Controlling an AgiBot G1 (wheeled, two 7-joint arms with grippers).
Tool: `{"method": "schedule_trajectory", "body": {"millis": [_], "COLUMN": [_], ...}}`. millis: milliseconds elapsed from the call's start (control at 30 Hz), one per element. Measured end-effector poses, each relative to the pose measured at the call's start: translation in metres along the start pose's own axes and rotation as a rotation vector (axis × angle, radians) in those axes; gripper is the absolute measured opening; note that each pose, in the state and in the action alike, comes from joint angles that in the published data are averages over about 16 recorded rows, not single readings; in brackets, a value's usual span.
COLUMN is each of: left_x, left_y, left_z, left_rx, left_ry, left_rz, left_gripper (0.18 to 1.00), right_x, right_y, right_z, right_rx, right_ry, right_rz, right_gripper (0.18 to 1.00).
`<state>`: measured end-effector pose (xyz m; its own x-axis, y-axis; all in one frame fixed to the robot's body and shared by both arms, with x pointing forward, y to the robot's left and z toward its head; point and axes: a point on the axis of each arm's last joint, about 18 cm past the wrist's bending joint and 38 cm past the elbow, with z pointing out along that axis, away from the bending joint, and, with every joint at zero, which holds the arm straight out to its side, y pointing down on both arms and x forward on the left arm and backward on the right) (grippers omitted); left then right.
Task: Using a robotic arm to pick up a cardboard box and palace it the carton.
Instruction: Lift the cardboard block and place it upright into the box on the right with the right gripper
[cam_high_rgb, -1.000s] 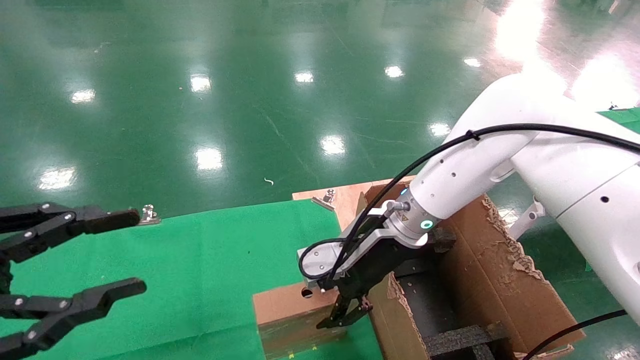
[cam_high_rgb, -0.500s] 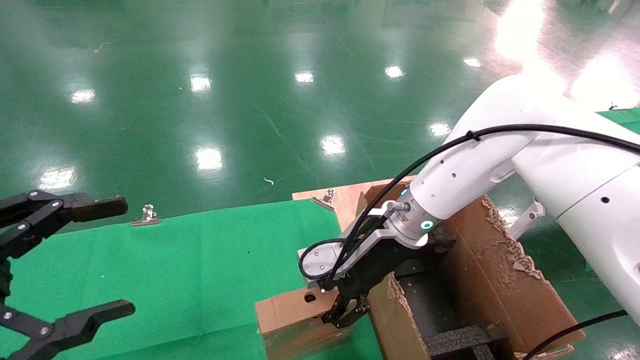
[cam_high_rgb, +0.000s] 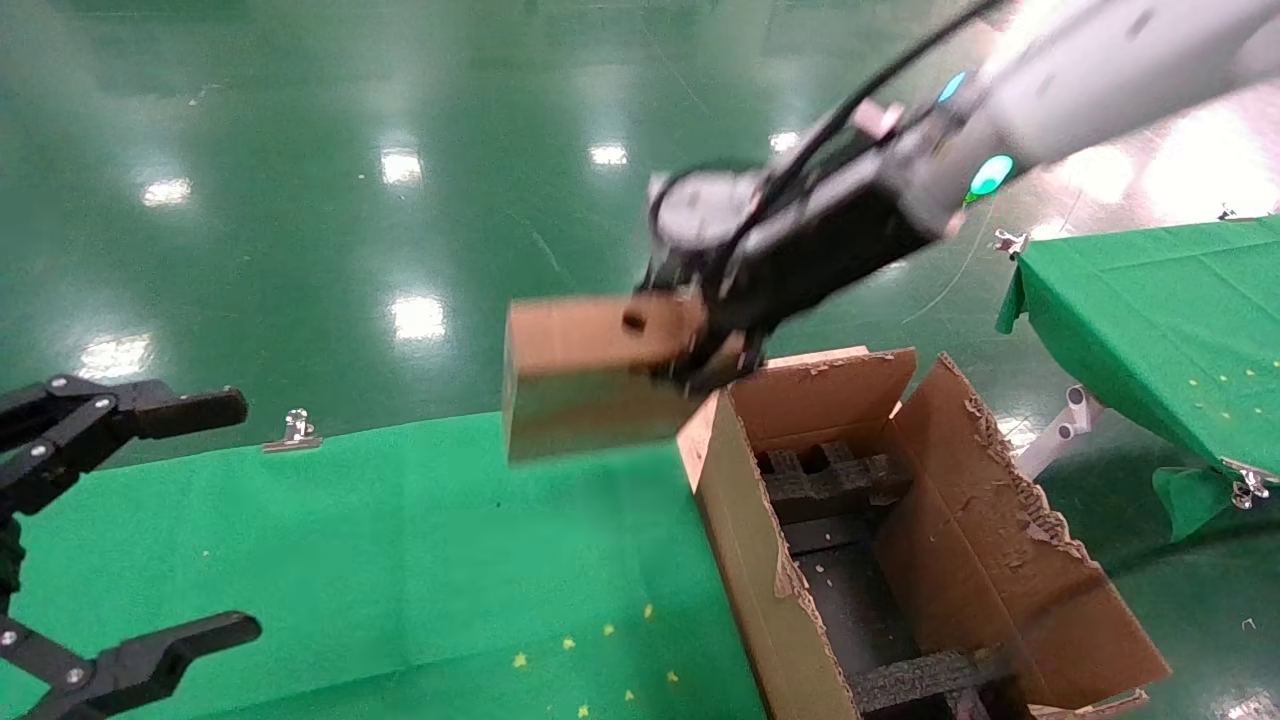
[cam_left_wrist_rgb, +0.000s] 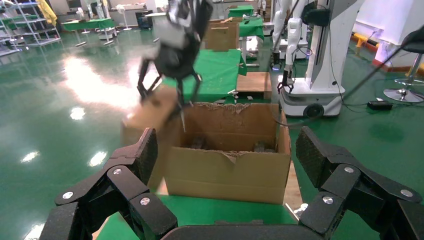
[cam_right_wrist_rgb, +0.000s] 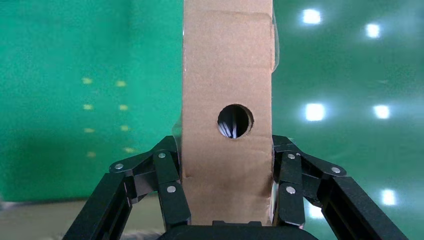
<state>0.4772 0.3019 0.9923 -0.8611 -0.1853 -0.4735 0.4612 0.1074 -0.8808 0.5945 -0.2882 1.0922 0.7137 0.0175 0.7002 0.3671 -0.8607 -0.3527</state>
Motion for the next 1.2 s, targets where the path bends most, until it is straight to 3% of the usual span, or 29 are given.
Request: {"method": "schedule_trajectory", "body": {"millis": [200,433,800,1200], "left_x": [0.0,0.0,0.0,0.0], "left_y": [0.0,0.0,0.0,0.0], "left_z": [0.0,0.0,0.0,0.0], "left_rx": [0.0,0.0,0.0,0.0], "left_ry": [0.0,0.0,0.0,0.0], "left_rz": [0.0,0.0,0.0,0.0], "left_gripper": [0.999,1.001,1.001,1.001], "right_x": [0.012,0.0,-0.064,-0.126], "right_y": [0.008,0.043,0.109,0.145], "right_z": [-0.045,-0.087,-0.143,-0.153], "right_rx": [-0.03,-0.104,-0.261,-0.341], "right_ry": [0.081,0.141,0.196,0.199], "right_rz": [0.028,0.128,0.342,0.536], "right_gripper": [0.363,0.361,0.359,0.358]}}
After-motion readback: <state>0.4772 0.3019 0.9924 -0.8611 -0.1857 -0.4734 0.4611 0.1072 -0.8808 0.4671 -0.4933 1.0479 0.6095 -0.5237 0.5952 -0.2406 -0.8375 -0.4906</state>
